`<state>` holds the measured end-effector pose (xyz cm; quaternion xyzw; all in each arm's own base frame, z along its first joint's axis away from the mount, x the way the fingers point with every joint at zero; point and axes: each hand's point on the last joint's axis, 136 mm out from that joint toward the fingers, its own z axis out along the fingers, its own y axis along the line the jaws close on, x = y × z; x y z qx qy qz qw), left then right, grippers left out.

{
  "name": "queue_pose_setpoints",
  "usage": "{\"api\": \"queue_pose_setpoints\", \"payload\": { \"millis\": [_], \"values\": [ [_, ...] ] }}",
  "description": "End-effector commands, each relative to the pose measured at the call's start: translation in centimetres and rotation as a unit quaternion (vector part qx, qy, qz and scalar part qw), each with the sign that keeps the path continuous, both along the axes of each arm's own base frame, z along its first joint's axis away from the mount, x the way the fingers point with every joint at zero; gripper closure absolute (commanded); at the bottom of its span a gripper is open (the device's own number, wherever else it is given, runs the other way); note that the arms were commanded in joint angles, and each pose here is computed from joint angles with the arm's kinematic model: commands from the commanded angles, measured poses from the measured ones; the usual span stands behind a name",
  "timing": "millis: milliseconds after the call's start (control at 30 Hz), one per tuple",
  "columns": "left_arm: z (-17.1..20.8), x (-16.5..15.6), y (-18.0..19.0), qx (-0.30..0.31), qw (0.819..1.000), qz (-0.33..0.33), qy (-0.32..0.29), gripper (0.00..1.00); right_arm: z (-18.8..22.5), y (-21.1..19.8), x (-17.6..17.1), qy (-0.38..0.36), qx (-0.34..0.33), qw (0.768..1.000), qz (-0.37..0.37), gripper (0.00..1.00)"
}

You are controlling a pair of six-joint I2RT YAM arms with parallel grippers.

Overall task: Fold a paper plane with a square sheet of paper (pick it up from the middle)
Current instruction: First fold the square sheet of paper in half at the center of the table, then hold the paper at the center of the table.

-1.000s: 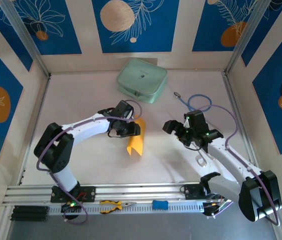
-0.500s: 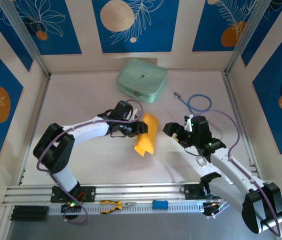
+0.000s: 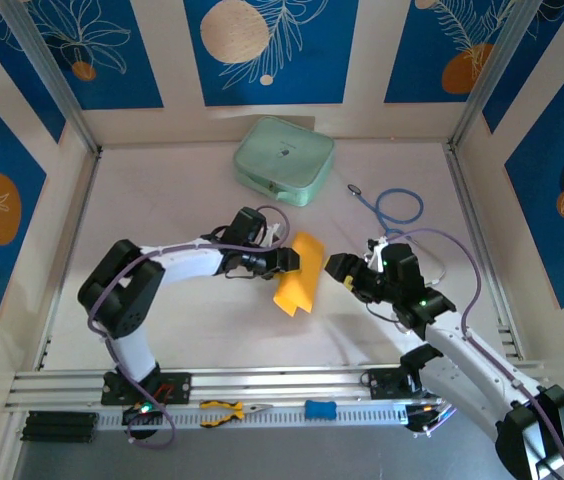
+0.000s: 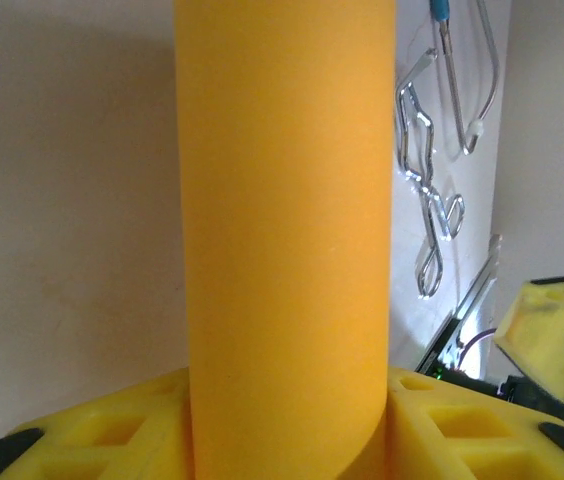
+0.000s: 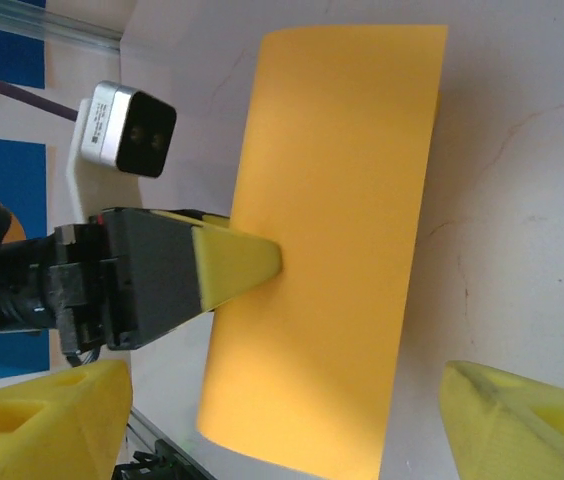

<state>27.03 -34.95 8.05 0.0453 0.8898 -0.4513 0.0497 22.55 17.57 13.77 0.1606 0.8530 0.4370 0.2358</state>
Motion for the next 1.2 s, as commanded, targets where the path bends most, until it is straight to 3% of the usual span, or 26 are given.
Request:
{"api": "queue_pose_setpoints", "payload": {
  "millis": [0, 467, 633, 1000, 1167],
  "values": [
    [-1.2, 0.3, -0.4, -0.035, 0.999, 0.010, 0.018, 0.54, -0.1, 0.3, 0.2, 0.006, 0.010, 1.000, -0.006, 0.20],
    [-4.5, 1.4, 1.9, -0.026, 0.992, 0.120, 0.030, 0.56, -2.8, 1.7, 0.6, 0.050, 0.004, 0.999, 0.020, 0.28],
    [-5.1, 1.1, 3.0, 0.004, 0.990, 0.136, 0.030, 0.54, -3.4, 2.3, 0.8, 0.060, 0.004, 0.998, 0.032, 0.33],
    [-5.6, -0.5, 5.5, 0.129, 0.987, 0.093, 0.026, 0.37, -4.3, 2.9, 1.1, 0.076, -0.005, 0.996, 0.048, 0.33],
    [-5.0, -1.1, 6.1, 0.147, 0.986, 0.070, 0.015, 0.38, -4.3, 3.1, 1.0, 0.076, -0.004, 0.996, 0.049, 0.33]
  ]
}}
